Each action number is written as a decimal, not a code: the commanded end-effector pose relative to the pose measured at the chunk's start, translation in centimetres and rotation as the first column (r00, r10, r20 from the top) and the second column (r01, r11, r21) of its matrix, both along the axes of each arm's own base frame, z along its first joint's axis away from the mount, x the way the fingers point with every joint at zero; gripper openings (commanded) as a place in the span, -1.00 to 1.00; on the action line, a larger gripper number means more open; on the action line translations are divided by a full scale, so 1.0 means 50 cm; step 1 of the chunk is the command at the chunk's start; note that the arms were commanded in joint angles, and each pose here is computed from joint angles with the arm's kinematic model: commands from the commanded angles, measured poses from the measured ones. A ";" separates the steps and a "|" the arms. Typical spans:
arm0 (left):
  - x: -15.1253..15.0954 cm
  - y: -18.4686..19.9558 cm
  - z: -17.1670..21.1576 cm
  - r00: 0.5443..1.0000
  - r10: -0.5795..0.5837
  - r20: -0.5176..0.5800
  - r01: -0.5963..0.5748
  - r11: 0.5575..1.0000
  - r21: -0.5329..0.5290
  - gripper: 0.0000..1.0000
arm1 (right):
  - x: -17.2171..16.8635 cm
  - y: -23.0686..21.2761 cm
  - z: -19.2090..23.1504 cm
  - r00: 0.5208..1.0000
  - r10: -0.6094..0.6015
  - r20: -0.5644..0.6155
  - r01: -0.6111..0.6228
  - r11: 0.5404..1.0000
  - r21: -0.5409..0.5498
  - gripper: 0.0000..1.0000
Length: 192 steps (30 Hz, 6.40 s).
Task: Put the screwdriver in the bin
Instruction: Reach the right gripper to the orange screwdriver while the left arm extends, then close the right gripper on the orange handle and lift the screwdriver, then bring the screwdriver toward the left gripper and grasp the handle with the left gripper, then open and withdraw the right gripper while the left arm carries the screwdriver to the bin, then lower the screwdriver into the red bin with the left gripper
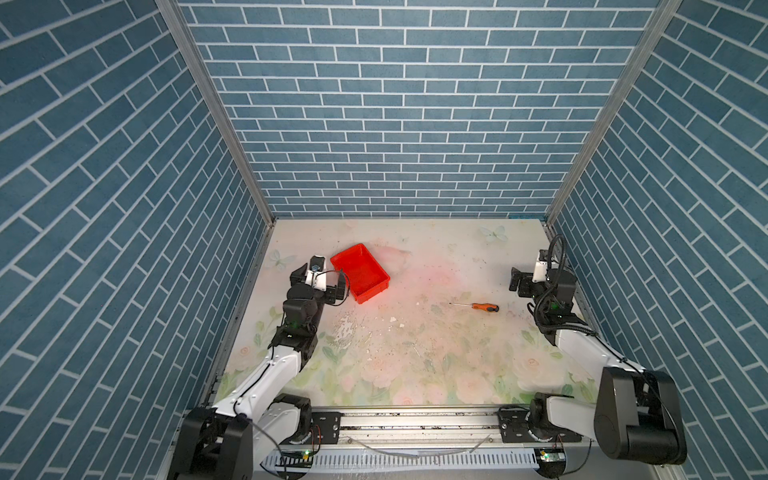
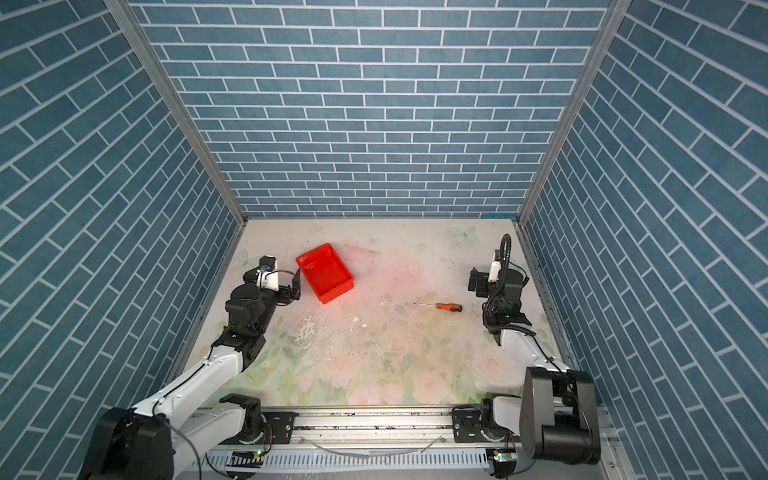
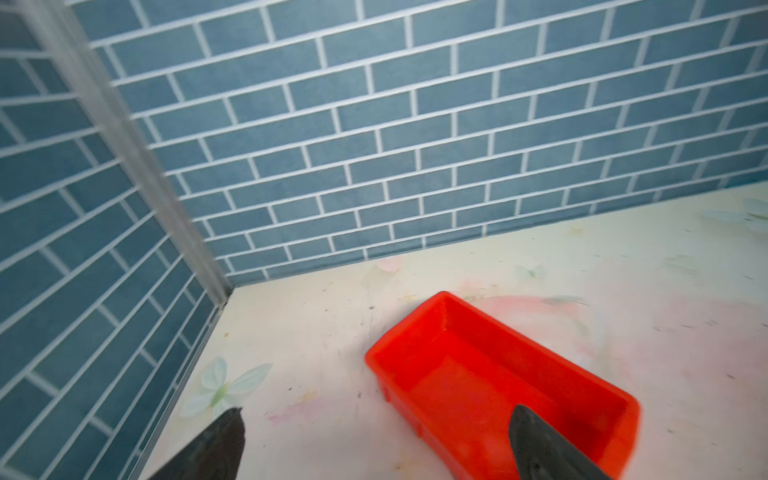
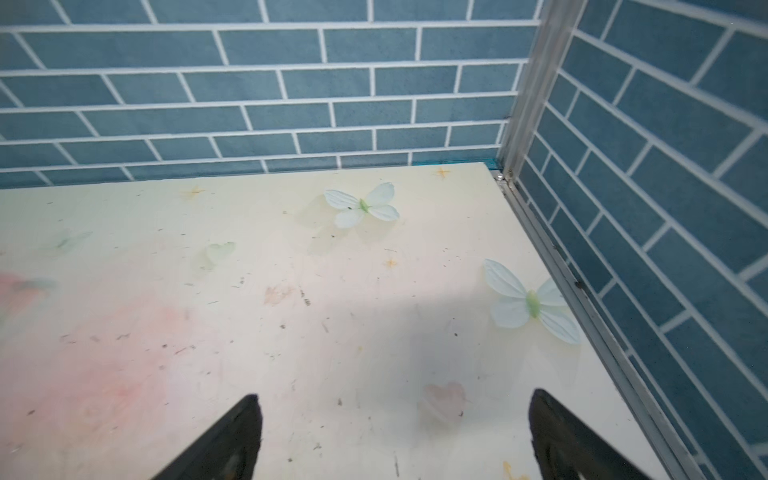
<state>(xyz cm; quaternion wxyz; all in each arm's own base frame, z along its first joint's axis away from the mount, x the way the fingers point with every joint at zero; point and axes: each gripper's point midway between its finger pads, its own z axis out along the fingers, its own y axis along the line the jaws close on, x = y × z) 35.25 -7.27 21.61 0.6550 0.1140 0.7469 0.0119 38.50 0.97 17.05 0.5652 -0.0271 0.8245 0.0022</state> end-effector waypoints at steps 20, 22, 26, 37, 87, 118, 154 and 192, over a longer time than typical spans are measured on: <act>-0.202 -0.498 -0.084 0.686 -0.702 -0.192 0.712 0.702 -0.024 0.99 | -0.108 0.225 -0.139 0.511 0.568 -0.645 -0.814 0.562 -0.149 0.97; -0.201 -0.508 -0.091 0.684 -0.704 -0.190 0.712 0.701 -0.037 0.99 | -0.110 0.228 -0.163 0.461 0.568 -0.682 -0.828 0.552 -0.100 0.88; -0.194 -0.515 -0.098 0.690 -0.701 -0.181 0.706 0.707 -0.045 0.99 | -0.118 0.227 -0.202 0.400 0.562 -0.724 -0.844 0.535 -0.052 0.43; -0.189 -0.517 -0.114 0.691 -0.692 -0.211 0.700 0.713 -0.047 0.99 | -0.106 0.202 -0.286 0.375 0.483 -0.791 -0.835 0.547 -0.062 0.10; -0.034 -0.656 -0.002 0.753 -0.657 -0.027 0.431 0.524 -0.734 0.99 | -0.082 0.297 -0.022 0.656 0.716 -0.240 -0.715 0.691 0.105 -0.89; -0.015 -0.738 0.030 0.614 -0.789 0.037 0.520 0.369 -0.770 -0.16 | -0.162 0.380 0.082 0.463 0.886 0.024 -0.839 0.429 0.335 -0.90; 0.062 -0.443 0.019 0.855 -0.483 -0.190 0.249 0.703 -0.666 -1.00 | -0.141 0.407 0.129 0.561 0.827 0.045 -0.822 0.550 0.149 0.74; 0.230 -0.139 -0.320 0.538 0.032 -0.842 -0.304 0.940 -0.158 -0.86 | -0.163 0.676 0.109 0.375 0.927 -0.001 -0.927 0.375 0.003 0.75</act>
